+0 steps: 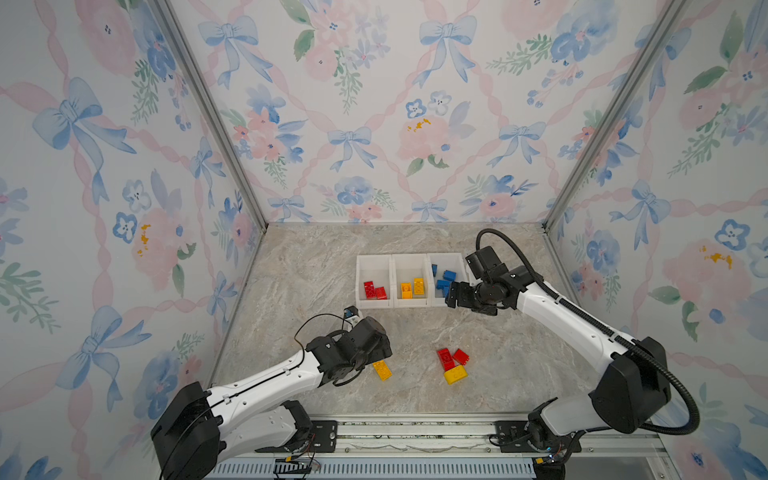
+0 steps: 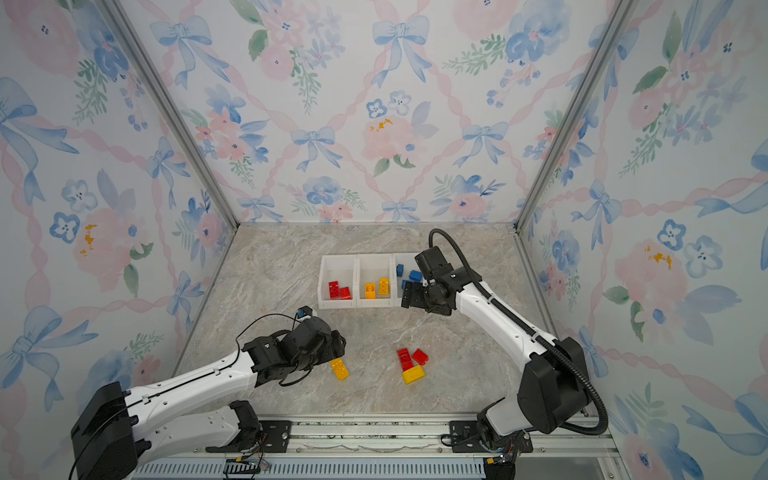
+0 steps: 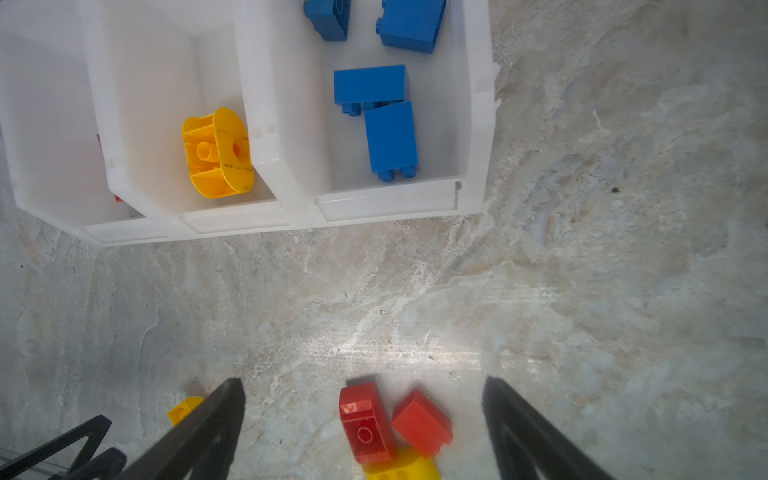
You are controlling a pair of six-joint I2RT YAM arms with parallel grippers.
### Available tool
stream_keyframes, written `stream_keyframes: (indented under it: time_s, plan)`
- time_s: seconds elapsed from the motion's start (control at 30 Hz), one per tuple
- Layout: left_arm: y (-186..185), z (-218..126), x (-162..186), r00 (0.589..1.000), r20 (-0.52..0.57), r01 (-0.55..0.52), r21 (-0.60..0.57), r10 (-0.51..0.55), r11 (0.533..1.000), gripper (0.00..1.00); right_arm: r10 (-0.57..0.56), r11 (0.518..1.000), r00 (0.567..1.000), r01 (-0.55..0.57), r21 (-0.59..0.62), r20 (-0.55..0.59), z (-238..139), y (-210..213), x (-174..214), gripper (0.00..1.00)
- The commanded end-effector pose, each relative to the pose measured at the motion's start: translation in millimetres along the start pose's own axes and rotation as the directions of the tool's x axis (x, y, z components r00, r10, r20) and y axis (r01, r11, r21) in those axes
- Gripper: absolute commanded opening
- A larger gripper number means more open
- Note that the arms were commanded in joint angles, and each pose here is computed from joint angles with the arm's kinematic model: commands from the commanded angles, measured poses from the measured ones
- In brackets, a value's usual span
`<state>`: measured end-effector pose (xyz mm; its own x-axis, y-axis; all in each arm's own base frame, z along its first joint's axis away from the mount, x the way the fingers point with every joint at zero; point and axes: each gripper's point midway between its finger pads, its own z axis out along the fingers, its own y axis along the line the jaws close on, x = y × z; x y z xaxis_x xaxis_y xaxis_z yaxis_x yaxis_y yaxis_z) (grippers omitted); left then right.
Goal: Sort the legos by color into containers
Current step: 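Grasp the loose yellow brick with the left gripper while the right gripper withdraws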
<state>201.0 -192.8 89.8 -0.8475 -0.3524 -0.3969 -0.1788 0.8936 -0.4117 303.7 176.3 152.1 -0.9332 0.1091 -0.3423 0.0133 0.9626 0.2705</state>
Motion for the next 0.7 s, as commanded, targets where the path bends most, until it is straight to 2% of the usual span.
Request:
stream_keyframes:
  time_s: [0.0, 0.17, 0.2, 0.33, 0.67]
  plan:
    - [4, 0, 16, 0.995, -0.047, 0.081, -0.065, -0.084, 0.995, 0.87, -0.059, 0.998, 0.997, 0.059, -0.011, -0.054, -8, -9, 20, 0.94]
    - [10, 13, 41, 0.992, -0.106, 0.06, -0.141, -0.075, 0.988, 0.82, -0.04, 0.999, 0.997, 0.037, -0.04, -0.072, -7, -22, 27, 0.95]
    - [-2, 11, 38, 0.991, -0.104, 0.067, -0.123, -0.08, 0.99, 0.82, -0.037, 0.998, 0.997, 0.034, -0.044, -0.071, -8, -23, 27, 0.95]
    - [-4, 21, 42, 0.99, -0.122, 0.05, -0.157, -0.07, 0.986, 0.8, -0.032, 0.998, 0.997, 0.029, -0.051, -0.067, -12, -30, 25, 0.95]
    - [2, 36, 50, 0.985, -0.166, 0.015, -0.218, -0.053, 0.976, 0.74, -0.005, 0.998, 0.998, 0.002, -0.057, -0.065, -14, -40, 19, 0.95]
